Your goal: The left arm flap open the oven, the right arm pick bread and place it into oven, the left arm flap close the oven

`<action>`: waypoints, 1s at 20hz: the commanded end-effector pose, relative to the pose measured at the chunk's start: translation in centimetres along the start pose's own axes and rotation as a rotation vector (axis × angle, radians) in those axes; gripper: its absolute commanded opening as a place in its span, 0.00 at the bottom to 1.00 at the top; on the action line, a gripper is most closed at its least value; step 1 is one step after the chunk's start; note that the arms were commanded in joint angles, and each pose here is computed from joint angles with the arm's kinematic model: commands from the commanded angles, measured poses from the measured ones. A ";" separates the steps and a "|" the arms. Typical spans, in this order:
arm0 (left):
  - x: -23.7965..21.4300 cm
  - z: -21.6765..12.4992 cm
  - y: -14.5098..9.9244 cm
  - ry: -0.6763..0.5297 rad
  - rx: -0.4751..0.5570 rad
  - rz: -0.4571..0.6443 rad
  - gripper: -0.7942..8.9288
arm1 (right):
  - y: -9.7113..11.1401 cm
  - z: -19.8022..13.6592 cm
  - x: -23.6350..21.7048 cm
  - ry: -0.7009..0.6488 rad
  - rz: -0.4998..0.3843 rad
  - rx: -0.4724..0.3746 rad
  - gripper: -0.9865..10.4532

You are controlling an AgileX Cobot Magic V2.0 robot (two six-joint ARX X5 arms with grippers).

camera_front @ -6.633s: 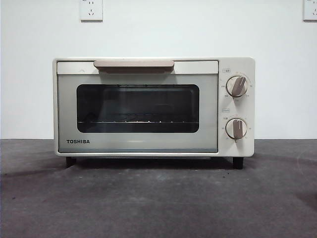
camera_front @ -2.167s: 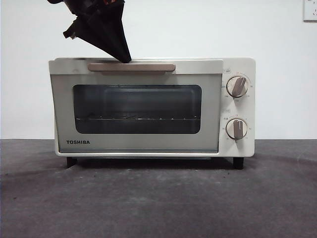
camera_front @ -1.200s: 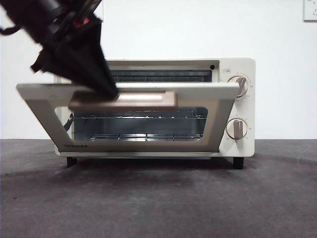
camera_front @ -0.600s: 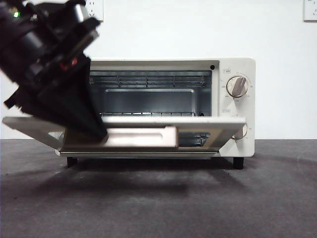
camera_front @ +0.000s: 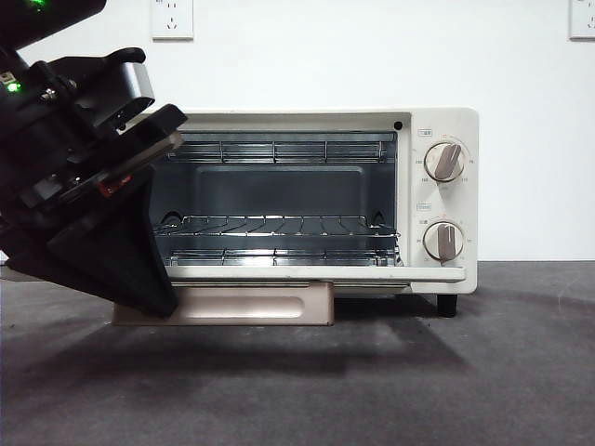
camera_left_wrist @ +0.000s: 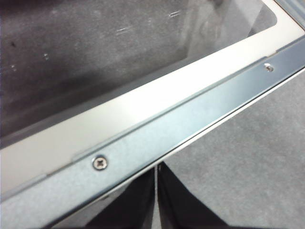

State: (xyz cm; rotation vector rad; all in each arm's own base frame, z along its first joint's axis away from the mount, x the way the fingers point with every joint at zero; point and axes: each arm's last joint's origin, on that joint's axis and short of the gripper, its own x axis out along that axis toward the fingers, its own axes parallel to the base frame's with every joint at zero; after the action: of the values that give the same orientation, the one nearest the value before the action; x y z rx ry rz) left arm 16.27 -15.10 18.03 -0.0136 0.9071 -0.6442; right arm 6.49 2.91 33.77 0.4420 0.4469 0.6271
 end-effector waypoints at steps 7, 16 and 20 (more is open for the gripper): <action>-0.3 0.0 -0.5 0.050 -0.011 -0.092 0.10 | 0.1 0.2 0.0 0.006 0.003 0.011 0.21; -8.6 1.2 -1.6 -0.126 -0.009 -0.173 0.10 | -1.6 0.6 5.4 0.279 0.028 0.099 0.21; -13.6 1.2 -1.8 -0.258 -0.006 -0.100 0.10 | -1.5 0.4 10.3 0.383 0.039 0.104 0.21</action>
State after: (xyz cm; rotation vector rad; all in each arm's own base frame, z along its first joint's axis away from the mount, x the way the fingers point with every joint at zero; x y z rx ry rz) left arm 10.17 -9.59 28.88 -0.1407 0.6688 -0.7126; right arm 14.77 8.23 30.19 0.4139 0.8465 0.7295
